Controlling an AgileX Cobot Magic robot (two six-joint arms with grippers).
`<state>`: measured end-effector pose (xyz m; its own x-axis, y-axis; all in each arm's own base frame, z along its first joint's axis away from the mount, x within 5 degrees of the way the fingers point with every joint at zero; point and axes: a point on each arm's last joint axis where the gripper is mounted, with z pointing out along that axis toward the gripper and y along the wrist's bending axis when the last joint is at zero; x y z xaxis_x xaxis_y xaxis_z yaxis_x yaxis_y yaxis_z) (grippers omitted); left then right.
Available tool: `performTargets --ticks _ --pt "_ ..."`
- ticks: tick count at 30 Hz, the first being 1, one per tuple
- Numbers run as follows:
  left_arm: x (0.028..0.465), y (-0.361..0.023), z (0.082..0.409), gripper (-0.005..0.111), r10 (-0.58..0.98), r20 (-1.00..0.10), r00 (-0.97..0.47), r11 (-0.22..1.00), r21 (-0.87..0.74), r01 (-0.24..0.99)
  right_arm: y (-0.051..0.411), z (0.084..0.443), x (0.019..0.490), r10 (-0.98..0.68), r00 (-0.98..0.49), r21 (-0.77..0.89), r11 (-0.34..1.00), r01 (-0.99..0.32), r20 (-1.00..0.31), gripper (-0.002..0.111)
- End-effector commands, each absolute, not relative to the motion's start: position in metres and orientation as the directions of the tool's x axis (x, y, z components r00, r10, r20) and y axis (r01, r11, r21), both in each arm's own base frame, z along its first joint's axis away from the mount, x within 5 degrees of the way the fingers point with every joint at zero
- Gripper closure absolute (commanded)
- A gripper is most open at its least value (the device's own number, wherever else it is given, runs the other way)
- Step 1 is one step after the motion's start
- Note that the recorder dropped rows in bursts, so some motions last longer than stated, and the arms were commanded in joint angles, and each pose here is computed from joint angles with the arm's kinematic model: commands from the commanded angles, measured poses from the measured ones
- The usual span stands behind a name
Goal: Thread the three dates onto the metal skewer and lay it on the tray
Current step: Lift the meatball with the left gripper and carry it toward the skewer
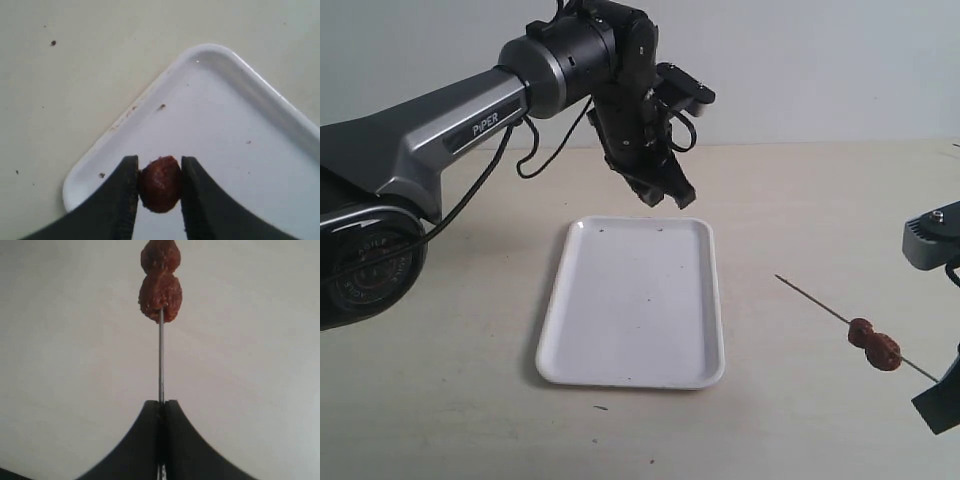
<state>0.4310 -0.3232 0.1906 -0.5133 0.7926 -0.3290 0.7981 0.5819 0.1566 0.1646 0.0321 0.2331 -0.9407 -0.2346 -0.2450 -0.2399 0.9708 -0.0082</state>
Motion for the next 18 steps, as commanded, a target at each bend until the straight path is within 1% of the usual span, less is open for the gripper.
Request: performTargets --ticks 1,3,8,13,18 --pt "0.421 -0.333 0.199 0.077 0.882 -0.331 -0.335 0.405 0.17 0.898 0.032 0.234 0.161 -0.25 -0.941 -0.001 0.967 -0.257 -0.229 0.108" --pt "0.413 -0.343 0.199 0.077 0.859 -0.378 -0.346 0.401 0.077 0.913 0.032 0.233 0.16 -0.268 -0.94 0.004 0.961 -0.275 -0.21 0.108" --pt "0.401 -0.357 0.203 0.077 0.868 -0.445 -0.219 0.253 0.019 0.967 0.032 0.233 0.159 -0.275 -0.94 0.004 0.96 -0.281 -0.202 0.108" --pt "0.398 -0.358 0.21 0.077 0.867 -0.472 -0.159 0.196 0.029 0.98 0.031 0.233 0.156 -0.28 -0.944 0.001 0.959 -0.284 -0.173 0.108" --pt "0.392 -0.358 0.237 0.077 0.844 -0.528 -0.093 0.143 0.054 0.988 0.031 0.233 0.158 -0.281 -0.941 -0.005 0.958 -0.285 -0.186 0.108"
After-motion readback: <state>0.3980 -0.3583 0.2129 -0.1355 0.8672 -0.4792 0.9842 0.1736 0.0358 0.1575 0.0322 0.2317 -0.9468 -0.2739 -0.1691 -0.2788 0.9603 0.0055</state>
